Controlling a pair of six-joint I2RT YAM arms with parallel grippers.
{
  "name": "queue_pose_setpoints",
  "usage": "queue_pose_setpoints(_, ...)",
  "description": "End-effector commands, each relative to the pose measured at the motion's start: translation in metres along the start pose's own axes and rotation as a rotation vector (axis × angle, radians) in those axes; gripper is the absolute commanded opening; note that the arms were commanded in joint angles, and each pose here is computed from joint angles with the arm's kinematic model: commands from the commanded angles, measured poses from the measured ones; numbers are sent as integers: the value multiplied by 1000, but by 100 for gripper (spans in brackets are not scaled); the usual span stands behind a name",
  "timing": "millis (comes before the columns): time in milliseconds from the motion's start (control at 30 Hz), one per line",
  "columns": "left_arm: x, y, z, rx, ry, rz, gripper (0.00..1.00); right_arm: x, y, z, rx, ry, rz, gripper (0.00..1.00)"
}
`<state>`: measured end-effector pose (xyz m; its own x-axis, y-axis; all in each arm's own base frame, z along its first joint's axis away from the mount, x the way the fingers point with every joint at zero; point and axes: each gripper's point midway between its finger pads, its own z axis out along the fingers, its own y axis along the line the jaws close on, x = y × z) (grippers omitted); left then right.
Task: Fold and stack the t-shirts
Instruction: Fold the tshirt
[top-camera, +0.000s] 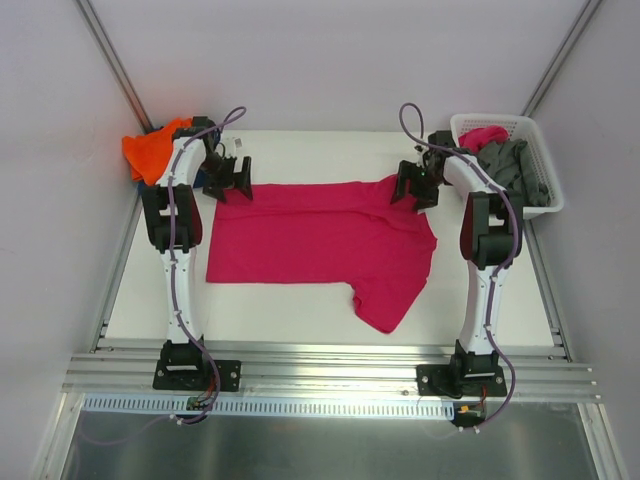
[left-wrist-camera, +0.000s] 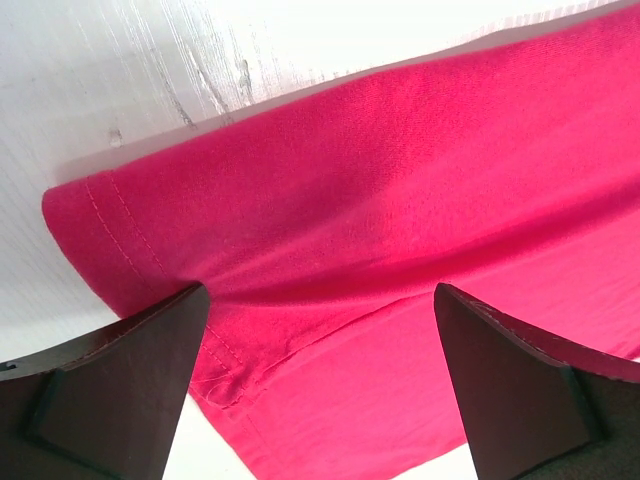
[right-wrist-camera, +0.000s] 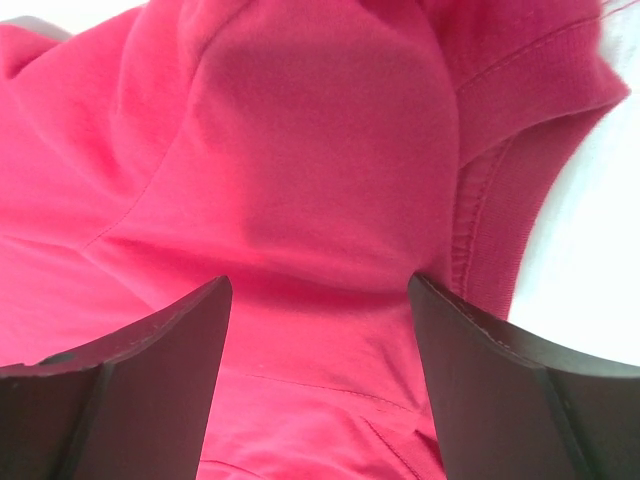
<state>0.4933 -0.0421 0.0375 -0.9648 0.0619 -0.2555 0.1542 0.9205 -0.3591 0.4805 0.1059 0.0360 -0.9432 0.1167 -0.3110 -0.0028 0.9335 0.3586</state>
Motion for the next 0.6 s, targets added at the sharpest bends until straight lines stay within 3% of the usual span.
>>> queue_pose_setpoints(0, -5, 15, 11, -49, -6, 34, 99, -9, -20, -7, 69, -15, -20, 77)
queue_pose_setpoints(167, -21, 4, -33, -111, -98, 54, 99, -23, 5, -38, 66, -96, -116, 79)
queue_pose_setpoints(200, -31, -6, -60, -124, -162, 76, 99, -27, 14, -56, 80, -129, -138, 84)
queue_pose_setpoints(333, -27, -31, -124, -159, -264, 83, 99, -12, 35, -108, 98, -181, -156, 90)
queue_pose_setpoints(400, -7, -45, -150, -145, -286, 81, 99, 24, 37, -115, 105, -123, -130, 86)
queue_pose_setpoints(467, 21, -52, -147, -97, -241, 56, 99, 48, 50, -141, 64, -131, -102, 82)
queue_pose_setpoints(500, 30, -61, -159, -74, -258, 65, 99, 71, 60, -141, 17, -81, -97, 80)
queue_pose_setpoints(567, 63, -61, -147, -46, -178, 18, 99, 119, 64, -145, -26, -7, -63, 80)
